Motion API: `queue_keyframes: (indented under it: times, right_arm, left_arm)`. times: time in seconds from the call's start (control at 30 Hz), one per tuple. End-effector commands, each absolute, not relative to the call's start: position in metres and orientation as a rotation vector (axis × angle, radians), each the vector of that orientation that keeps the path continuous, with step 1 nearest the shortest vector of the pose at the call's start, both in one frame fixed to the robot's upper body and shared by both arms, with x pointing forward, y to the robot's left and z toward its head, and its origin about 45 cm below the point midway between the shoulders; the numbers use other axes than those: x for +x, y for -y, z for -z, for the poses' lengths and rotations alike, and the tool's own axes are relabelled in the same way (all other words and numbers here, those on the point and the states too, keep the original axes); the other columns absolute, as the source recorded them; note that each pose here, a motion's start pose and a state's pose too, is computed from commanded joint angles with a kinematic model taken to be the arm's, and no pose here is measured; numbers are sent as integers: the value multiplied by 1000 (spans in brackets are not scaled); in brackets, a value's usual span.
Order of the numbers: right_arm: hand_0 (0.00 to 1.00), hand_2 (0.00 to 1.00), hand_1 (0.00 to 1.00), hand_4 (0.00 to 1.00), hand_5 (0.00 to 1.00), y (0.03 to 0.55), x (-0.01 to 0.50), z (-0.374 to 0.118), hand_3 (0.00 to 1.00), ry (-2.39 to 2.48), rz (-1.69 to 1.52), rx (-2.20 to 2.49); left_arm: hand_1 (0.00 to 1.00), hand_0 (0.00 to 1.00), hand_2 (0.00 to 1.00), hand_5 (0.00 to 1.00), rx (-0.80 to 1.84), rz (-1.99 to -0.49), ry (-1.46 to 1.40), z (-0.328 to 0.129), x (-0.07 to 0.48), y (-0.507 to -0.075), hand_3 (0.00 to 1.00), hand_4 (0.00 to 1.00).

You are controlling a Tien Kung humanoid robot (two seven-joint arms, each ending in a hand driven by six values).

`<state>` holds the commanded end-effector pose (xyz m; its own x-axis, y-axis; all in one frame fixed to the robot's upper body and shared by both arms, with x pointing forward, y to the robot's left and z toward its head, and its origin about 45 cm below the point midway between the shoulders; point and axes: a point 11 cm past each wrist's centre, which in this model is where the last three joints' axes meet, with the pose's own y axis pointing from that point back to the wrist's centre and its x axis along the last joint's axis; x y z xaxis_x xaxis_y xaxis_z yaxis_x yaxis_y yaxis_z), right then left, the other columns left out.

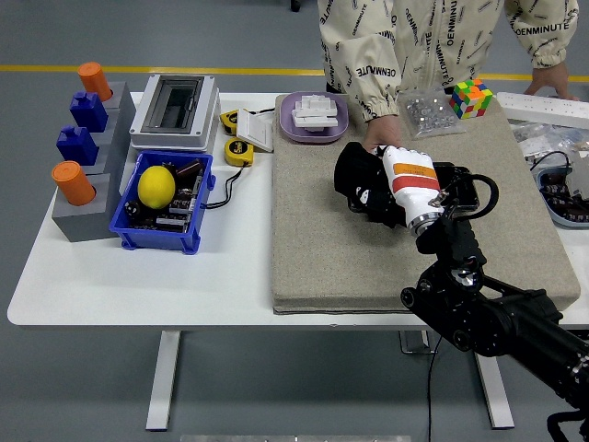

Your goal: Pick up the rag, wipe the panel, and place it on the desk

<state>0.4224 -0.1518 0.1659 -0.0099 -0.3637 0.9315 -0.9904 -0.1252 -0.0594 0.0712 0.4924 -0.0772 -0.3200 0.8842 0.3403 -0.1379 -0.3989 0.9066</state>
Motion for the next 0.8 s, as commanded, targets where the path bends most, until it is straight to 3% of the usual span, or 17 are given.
queue_keyframes:
  times: [0.8]
  right_arm:
    - [304, 458, 427, 740, 22, 158, 424, -162, 463, 1447, -1116, 1549]
  left_arm:
    - [642, 605, 655, 441, 1174, -1802, -1051, 77, 71, -493, 562, 629]
